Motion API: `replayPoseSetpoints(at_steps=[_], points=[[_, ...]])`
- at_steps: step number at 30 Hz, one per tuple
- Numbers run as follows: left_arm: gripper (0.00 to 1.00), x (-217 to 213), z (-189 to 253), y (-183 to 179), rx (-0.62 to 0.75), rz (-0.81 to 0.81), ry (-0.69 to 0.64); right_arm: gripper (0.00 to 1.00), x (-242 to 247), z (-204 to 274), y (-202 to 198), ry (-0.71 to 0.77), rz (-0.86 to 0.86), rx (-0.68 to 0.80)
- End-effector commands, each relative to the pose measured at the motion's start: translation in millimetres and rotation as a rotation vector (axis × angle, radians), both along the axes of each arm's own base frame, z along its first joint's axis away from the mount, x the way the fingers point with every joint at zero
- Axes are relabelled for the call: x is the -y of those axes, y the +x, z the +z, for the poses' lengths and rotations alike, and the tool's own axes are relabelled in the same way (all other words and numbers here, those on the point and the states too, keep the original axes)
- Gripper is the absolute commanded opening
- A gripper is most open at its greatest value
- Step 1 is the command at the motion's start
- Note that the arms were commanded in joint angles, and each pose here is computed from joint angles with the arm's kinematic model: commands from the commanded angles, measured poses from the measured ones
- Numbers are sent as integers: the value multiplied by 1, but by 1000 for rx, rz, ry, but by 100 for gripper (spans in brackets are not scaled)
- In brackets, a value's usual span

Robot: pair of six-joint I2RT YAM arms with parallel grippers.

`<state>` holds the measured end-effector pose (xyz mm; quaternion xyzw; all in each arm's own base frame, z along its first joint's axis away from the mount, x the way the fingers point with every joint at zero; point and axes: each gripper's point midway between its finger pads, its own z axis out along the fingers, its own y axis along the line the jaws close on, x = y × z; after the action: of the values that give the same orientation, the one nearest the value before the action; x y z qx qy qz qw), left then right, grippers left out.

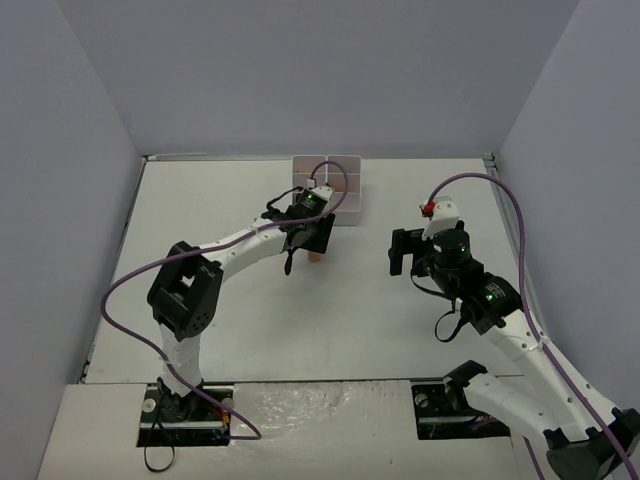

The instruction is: Organize the makeup

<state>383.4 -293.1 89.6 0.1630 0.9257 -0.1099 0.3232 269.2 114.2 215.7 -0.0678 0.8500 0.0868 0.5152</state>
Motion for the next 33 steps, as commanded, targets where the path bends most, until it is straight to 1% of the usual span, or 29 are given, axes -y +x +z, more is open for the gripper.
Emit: replayPoseSetpoints(at_steps=[1,8,17,19,21,24,29,30,33], points=[[45,15,41,18,94,19,-67,100,-1,10,5,17,-6,42],[38,13,37,18,85,23,-49,100,-1,7,6,10,-3,36],[38,14,28,18,62,23,-39,100,-2,3,6,7,-1,26],[37,14,29,18,63,23,-41,100,-2,2,5,6,0,23],[32,15,31,18,64,22,-45,100,-2,1,6,5,1,19],[20,17,40,18,77,20,-59,100,-3,-1,5,10,1,14],[3,16,69,21,115,29,-83,100,-2,1,6,11,-4,18],[1,16,76,22,124,35,-86,100,-2,2,6,11,-5,18],[0,11,101,28,165,67,-94,100,-3,6,7,17,-5,26]])
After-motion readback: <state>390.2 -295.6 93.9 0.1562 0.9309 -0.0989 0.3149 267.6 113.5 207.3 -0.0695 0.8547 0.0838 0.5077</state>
